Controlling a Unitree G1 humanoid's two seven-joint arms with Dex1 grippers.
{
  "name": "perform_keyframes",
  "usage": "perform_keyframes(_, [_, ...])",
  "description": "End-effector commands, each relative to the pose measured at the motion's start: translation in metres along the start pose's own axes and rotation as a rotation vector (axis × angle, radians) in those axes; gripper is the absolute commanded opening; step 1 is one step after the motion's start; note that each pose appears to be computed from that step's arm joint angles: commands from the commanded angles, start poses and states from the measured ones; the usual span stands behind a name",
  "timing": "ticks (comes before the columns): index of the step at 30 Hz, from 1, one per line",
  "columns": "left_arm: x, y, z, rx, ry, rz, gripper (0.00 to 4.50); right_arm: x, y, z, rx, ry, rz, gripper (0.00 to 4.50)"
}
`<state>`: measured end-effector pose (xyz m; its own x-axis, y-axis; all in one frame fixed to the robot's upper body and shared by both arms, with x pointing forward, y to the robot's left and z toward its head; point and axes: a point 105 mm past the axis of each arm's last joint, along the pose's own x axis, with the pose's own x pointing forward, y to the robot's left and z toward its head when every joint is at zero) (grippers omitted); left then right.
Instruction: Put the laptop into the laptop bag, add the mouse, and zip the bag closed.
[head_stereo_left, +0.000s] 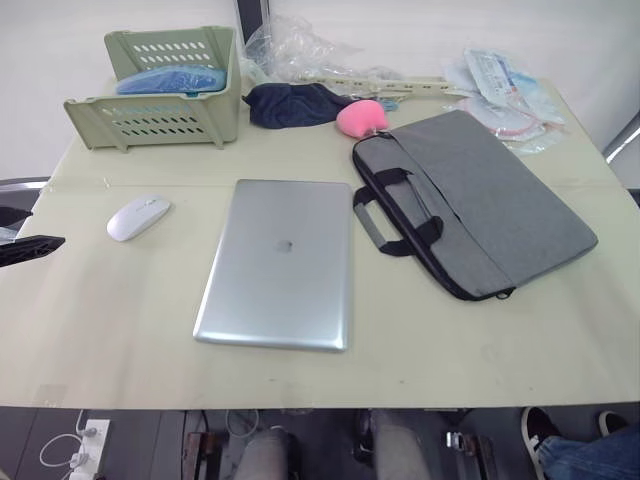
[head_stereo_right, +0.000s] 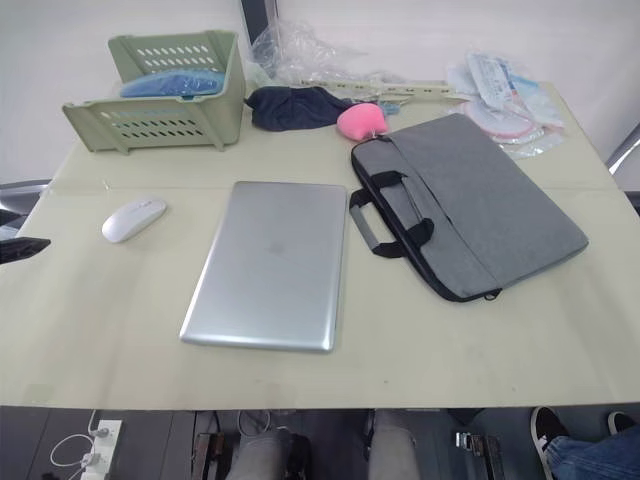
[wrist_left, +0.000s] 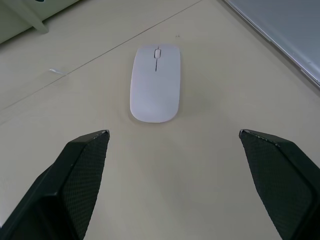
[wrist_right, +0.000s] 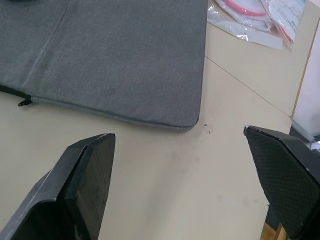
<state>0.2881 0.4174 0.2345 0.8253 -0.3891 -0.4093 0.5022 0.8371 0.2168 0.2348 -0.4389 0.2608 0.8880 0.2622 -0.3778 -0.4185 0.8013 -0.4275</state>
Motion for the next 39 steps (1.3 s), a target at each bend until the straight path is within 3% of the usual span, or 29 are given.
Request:
perform_keyframes(1, [-0.015,0.002,0.011,-0.011,-0.052,0.013,4.46,-0.001,-0.001,0.009,-0.02,-0.015,0.006,4.5])
perform_keyframes(5, [-0.015,-0.006,0.022,-0.113,-0.12,-0.069,4.46,0.024,0.015,0.019,-0.014,-0.026,0.081,4.5])
perform_keyframes(10, [-0.006,-0.033,0.02,-0.321,-0.15,-0.255,4.46,0.077,0.069,0.046,0.031,-0.124,0.225,4.5])
perform_keyframes(11, [-0.003,-0.039,0.016,-0.355,-0.141,-0.287,4.5,0.087,0.081,0.053,0.048,-0.151,0.247,4.12])
perform_keyframes(13, [0.002,-0.05,0.009,-0.413,-0.113,-0.337,4.5,0.101,0.104,0.062,0.085,-0.181,0.298,3.77])
perform_keyframes(16, [0.012,-0.062,-0.003,-0.472,-0.004,-0.361,4.5,0.123,0.134,0.077,0.078,-0.215,0.347,2.48])
perform_keyframes(17, [0.015,-0.065,-0.006,-0.488,0.019,-0.364,4.5,0.127,0.141,0.081,0.075,-0.22,0.359,1.79])
perform_keyframes(19, [0.021,-0.072,-0.006,-0.532,0.028,-0.394,4.5,0.138,0.156,0.09,0.054,-0.236,0.381,1.09])
perform_keyframes(20, [0.026,-0.076,-0.009,-0.556,0.054,-0.406,4.5,0.146,0.169,0.095,0.041,-0.232,0.411,0.31])
perform_keyframes(21, [0.031,-0.081,-0.01,-0.591,0.073,-0.434,4.5,0.155,0.184,0.098,0.014,-0.221,0.437,0.1])
perform_keyframes(29, [0.074,-0.108,0.0,-0.777,0.169,-0.576,4.5,0.199,0.243,0.128,-0.049,-0.219,0.505,0.04])
perform_keyframes(39, [0.124,-0.112,0.009,-0.7,0.15,-0.588,4.5,0.231,0.258,0.128,-0.053,-0.214,0.504,0.04])
